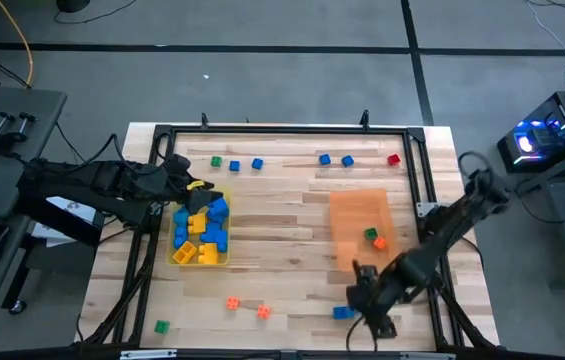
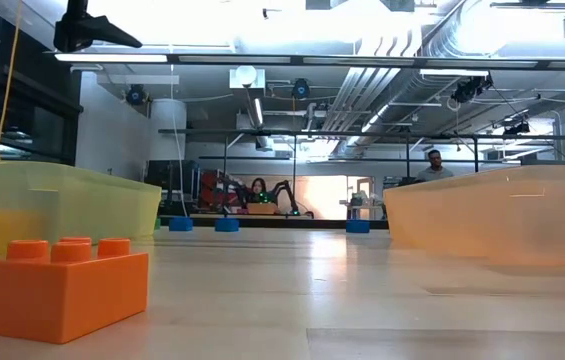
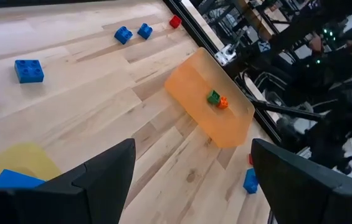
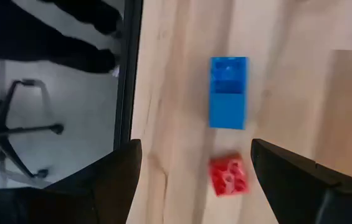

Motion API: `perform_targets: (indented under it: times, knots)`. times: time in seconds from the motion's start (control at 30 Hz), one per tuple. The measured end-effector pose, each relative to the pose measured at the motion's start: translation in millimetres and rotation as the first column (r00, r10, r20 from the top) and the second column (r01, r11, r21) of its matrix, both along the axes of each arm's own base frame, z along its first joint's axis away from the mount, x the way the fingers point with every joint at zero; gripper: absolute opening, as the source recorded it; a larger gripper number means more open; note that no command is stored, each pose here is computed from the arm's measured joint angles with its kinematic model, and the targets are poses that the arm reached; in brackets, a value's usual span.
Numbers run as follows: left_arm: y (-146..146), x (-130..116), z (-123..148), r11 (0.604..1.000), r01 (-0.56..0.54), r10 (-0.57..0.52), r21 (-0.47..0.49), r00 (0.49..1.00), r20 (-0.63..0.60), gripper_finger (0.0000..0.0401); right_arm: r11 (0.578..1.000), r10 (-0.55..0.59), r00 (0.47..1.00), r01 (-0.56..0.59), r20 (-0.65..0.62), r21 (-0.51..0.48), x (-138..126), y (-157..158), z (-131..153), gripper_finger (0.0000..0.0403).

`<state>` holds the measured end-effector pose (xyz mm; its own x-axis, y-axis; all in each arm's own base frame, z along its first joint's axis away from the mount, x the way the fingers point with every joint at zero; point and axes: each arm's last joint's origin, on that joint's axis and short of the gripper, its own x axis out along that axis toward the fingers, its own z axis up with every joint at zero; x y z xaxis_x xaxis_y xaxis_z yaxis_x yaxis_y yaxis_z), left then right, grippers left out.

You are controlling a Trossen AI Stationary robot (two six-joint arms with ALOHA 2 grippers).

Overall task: Sort blocks by size
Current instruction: Put the small blue game piece into the orange bin

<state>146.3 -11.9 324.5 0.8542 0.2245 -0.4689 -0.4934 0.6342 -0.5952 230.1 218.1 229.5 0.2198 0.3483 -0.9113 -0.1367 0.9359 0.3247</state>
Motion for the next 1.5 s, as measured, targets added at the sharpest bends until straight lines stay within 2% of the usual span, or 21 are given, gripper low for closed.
perform_targets:
  times: [0.1,0.2,0.27,0.4,0.87,0.97,1.07,1.2,1.27,1.37,1.43,1.5]
  knots:
    - [-0.3,-0.2,-0.5,1.000,0.009,-0.009,-0.004,1.000,-0.005,0.0305,0.998,0.006,0.999,-0.009,-0.046,-0.060,8.8,13.8,-19.5,0.0298]
    - [-0.2,-0.6,-1.1,1.000,0.009,-0.009,-0.003,1.000,-0.013,0.0305,0.987,-0.031,0.998,0.022,-0.055,-0.161,19.0,15.5,-34.5,0.0298]
    - [-0.2,-0.7,-1.6,1.000,0.009,-0.009,-0.002,1.000,-0.018,0.0305,0.981,-0.052,0.998,0.043,-0.046,-0.188,25.5,15.5,-41.1,0.0298]
    - [-0.3,-1.0,-1.9,1.000,0.013,-0.013,-0.004,1.000,-0.023,0.0305,0.976,-0.091,0.994,0.076,-0.064,-0.202,32.8,15.3,-54.9,0.0298]
    - [-1.0,-1.0,-2.0,0.999,0.036,-0.036,-0.018,0.999,-0.025,0.0305,0.970,-0.072,0.992,0.047,-0.099,-0.238,32.0,25.9,-79.5,0.0297]
    - [-1.0,-0.9,-2.0,0.999,0.036,-0.036,-0.018,0.999,-0.025,0.0305,0.965,-0.097,0.988,0.065,-0.117,-0.254,32.0,25.6,-85.0,0.0280]
    - [-1.1,-1.0,-2.0,0.999,0.037,-0.037,-0.018,0.999,-0.025,0.0305,0.958,-0.128,0.981,0.086,-0.143,-0.272,29.8,23.6,-85.7,0.0231]
    - [-1.0,-0.9,-2.0,0.999,0.036,-0.036,-0.018,0.999,-0.024,0.0305,0.960,-0.131,0.969,0.072,-0.209,-0.270,23.3,17.3,-76.0,0.0128]
    - [-1.0,-0.9,-2.1,0.999,0.036,-0.037,-0.018,0.999,-0.025,0.0305,0.972,-0.109,0.972,0.060,-0.207,-0.229,20.3,14.1,-60.5,0.0127]
    - [-1.0,-0.9,-2.0,0.999,0.036,-0.037,-0.017,0.999,-0.025,0.0305,0.983,-0.091,0.984,0.064,-0.156,-0.175,12.2,0.1,-21.6,0.0127]
    - [-1.1,-0.9,-2.1,0.999,0.037,-0.037,-0.017,0.999,-0.025,0.0305,0.984,-0.113,0.988,0.097,-0.102,-0.147,6.1,-15.1,6.3,0.0127]
    - [-1.0,-1.0,-2.0,0.999,0.036,-0.036,-0.017,0.999,-0.025,0.0305,0.972,-0.172,0.984,0.164,-0.034,-0.171,-1.7,-38.3,32.3,0.0127]
